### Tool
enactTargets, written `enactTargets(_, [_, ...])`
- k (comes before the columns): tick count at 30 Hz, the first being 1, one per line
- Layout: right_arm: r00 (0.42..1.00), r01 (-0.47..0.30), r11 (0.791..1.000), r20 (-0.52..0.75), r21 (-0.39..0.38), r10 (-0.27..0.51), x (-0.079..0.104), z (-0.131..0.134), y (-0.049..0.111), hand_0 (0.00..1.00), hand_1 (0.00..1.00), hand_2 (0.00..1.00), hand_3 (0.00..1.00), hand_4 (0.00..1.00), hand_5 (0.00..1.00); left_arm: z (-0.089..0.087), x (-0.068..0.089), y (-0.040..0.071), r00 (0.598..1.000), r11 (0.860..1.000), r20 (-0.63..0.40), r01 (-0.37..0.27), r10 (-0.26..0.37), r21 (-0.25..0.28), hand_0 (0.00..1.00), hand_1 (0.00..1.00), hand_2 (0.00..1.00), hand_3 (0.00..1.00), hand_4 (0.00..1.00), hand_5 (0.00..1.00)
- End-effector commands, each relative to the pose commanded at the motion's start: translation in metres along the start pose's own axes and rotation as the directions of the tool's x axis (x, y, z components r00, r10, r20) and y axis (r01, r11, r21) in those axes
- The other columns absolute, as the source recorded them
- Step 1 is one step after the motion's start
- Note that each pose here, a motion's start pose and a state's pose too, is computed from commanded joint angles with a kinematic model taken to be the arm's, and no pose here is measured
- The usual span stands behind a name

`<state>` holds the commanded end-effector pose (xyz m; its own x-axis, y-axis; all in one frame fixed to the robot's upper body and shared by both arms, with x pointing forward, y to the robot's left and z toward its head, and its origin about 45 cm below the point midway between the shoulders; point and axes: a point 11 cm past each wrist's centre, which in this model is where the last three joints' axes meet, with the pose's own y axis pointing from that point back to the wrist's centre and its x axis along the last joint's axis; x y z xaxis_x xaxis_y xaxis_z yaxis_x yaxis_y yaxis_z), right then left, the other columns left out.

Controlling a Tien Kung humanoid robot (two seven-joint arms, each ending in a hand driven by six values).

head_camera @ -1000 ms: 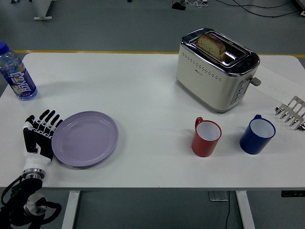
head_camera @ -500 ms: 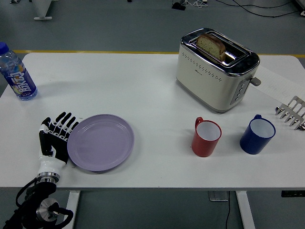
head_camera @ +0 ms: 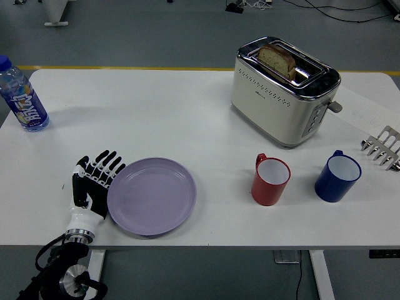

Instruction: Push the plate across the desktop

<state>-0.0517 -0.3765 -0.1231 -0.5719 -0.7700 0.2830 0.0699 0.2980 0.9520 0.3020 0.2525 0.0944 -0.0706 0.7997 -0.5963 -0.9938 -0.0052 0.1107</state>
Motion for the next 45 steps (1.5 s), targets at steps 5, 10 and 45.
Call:
enactTargets(5, [1.0, 0.0, 1.0, 0.0, 0.003, 0.0, 0.0, -0.001, 0.0, 0.58, 0.569, 0.698, 0.619, 0.413, 0.428, -0.003, -0.01, 0.0, 1.0, 1.0, -0.012, 0.025, -0.025, 0.007, 0.718, 0.755, 0.723, 0.6, 0.481, 0.998])
enactTargets(10, [1.0, 0.0, 1.0, 0.001, 0.007, 0.0, 0.0, -0.003, 0.0, 0.58, 0.569, 0.697, 0.618, 0.414, 0.427, -0.006, -0.022, 0.0, 0.998, 0.998, -0.025, 0.058, -0.057, 0.015, 0.716, 0.754, 0.722, 0.6, 0.48, 0.998])
enactTargets(45, [1.0, 0.001, 1.0, 0.005, 0.024, -0.001, -0.002, -0.011, 0.0, 0.579, 0.564, 0.69, 0.611, 0.413, 0.417, -0.031, -0.07, 0.004, 0.978, 0.975, -0.091, 0.197, -0.188, 0.104, 0.713, 0.751, 0.721, 0.6, 0.468, 0.998])
